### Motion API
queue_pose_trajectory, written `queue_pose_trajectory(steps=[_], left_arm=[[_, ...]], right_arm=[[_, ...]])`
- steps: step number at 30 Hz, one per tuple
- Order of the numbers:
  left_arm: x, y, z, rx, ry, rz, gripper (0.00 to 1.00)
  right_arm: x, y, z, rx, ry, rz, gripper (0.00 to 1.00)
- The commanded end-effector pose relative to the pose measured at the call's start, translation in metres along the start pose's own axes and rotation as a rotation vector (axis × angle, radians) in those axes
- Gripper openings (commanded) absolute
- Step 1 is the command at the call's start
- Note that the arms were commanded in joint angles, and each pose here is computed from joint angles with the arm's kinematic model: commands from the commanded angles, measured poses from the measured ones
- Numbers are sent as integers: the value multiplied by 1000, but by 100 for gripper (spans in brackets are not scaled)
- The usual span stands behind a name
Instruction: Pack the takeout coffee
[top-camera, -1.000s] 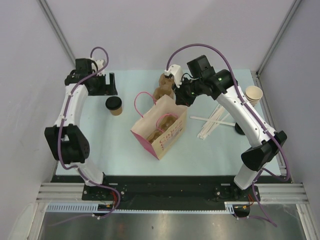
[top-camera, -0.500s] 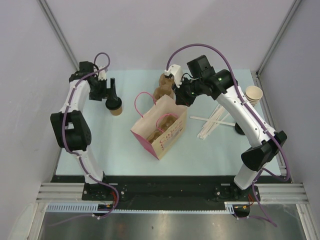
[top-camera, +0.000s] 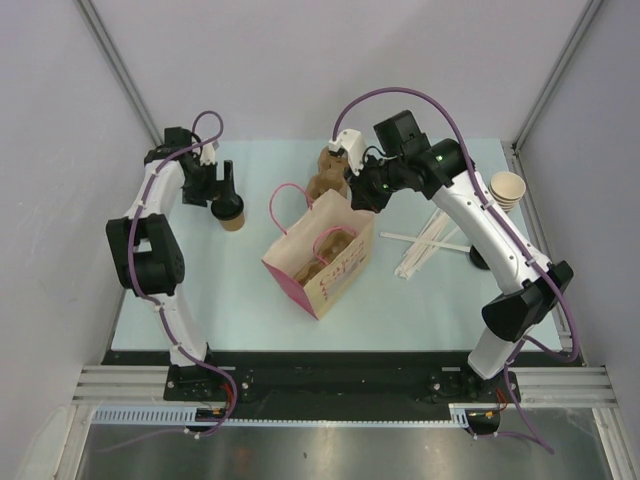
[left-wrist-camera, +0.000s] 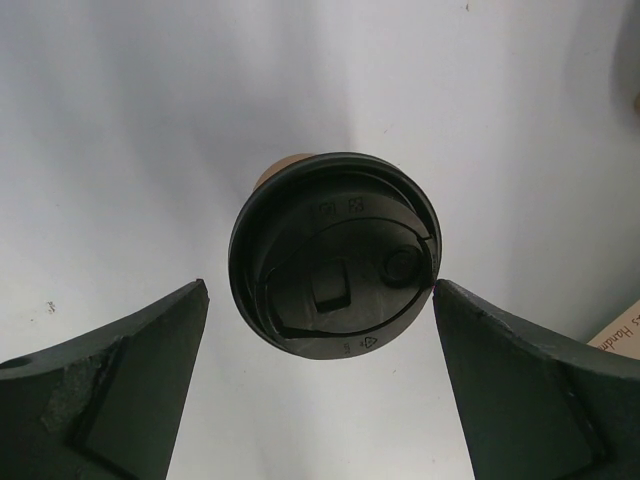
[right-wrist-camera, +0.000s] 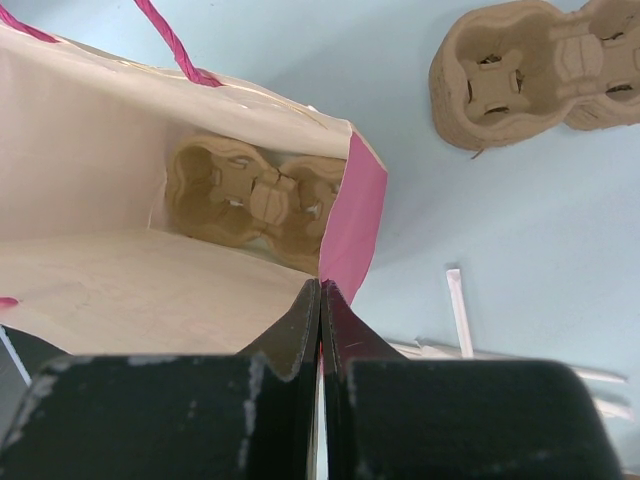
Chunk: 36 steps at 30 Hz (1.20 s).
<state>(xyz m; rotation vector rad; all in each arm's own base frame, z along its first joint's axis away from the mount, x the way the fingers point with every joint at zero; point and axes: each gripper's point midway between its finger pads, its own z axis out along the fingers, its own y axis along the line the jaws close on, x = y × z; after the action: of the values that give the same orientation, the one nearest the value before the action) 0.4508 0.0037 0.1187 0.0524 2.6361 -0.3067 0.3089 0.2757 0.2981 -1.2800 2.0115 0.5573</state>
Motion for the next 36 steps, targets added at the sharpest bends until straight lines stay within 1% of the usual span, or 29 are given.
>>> queue_pose_trajectory(steps=[1, 20, 29, 36], left_arm=[[-15, -8, -2, 29, -48, 0, 99], [-15, -10, 14, 36, -32, -3, 99], [-21, 5, 1, -5, -51, -25, 99], [-30, -1, -16, 8, -92, -10, 99]], right_arm=[[-14, -4, -2, 7, -42, -27, 0], [-12, -6, 1, 7, -32, -21, 0], [-12, -8, -1, 10, -35, -19, 0], [-11, -7, -1, 3, -35, -17, 0]])
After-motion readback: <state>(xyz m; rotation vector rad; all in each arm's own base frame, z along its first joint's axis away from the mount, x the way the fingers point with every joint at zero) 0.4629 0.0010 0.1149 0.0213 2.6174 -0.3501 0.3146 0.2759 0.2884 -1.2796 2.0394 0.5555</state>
